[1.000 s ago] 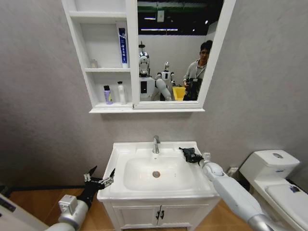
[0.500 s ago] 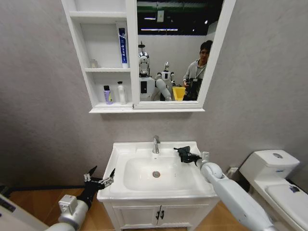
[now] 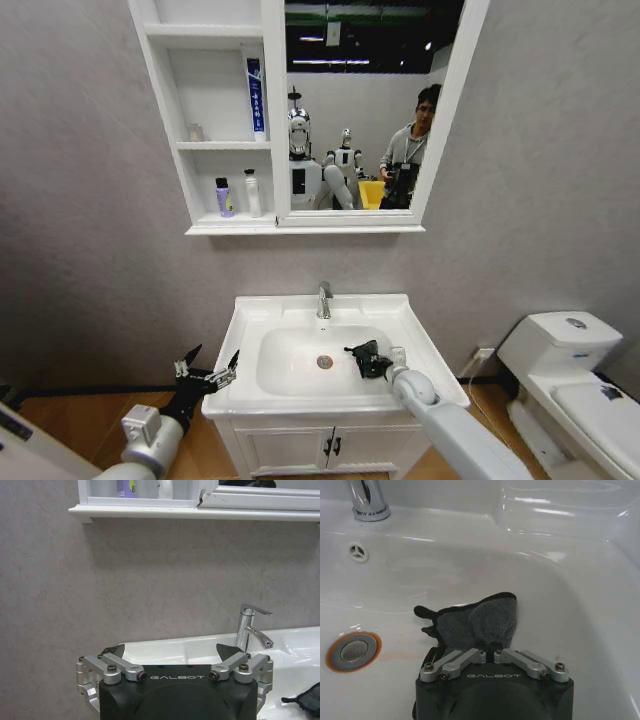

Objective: Move facial cleanser and shampoo from washbasin to cabinet, then wipe washbasin with towel.

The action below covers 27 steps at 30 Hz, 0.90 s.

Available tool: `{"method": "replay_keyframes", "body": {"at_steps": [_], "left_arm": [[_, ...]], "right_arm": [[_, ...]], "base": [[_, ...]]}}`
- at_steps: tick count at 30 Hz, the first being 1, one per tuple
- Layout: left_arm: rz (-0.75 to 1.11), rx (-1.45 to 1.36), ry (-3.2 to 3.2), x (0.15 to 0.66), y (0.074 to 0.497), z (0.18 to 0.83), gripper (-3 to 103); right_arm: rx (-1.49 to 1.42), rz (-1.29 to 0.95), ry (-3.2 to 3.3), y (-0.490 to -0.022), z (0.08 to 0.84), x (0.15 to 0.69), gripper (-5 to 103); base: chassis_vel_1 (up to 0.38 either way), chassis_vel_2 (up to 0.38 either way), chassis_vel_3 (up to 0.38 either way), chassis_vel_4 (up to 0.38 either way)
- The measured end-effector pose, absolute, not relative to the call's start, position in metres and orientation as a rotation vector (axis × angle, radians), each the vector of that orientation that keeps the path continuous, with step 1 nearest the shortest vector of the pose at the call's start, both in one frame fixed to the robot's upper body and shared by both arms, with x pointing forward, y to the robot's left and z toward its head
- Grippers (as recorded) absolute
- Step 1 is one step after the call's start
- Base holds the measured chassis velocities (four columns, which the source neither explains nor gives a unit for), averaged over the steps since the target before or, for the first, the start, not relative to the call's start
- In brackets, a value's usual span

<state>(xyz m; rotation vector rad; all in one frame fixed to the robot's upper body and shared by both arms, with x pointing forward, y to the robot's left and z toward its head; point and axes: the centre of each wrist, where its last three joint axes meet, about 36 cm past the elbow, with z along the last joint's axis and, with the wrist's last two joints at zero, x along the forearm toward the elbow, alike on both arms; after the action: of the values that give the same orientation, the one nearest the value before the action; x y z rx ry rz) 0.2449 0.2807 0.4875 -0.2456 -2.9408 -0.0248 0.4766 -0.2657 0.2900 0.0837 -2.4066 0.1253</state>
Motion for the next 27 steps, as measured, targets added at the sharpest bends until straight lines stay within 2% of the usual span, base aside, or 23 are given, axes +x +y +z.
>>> {"method": "replay_keyframes", "body": {"at_steps": [9, 12, 21, 27], "left_arm": [[-0.025, -0.246, -2.941, 0.245, 0.281, 0.488, 100], [-0.025, -0.245, -2.941, 0.245, 0.281, 0.488, 100], [-0.025, -0.246, -2.941, 0.245, 0.281, 0.488, 100], [-0.025, -0.246, -2.941, 0.245, 0.281, 0.488, 100]], "right_arm": [[0.157, 0.006, -2.336, -0.207, 0.263, 0.512, 2], [0.177, -0.010, -2.325, -0.197, 0.261, 0.514, 2], [0.311, -0.047, -2.284, -0.123, 0.253, 0.521, 2], [0.327, -0.074, -2.277, -0.108, 0.252, 0.522, 2]], "base": [[0.000, 0.000, 0.000, 0.000], [0.000, 0.000, 0.000, 0.000], [0.000, 0.000, 0.000, 0.000], [0.000, 0.000, 0.000, 0.000]]}}
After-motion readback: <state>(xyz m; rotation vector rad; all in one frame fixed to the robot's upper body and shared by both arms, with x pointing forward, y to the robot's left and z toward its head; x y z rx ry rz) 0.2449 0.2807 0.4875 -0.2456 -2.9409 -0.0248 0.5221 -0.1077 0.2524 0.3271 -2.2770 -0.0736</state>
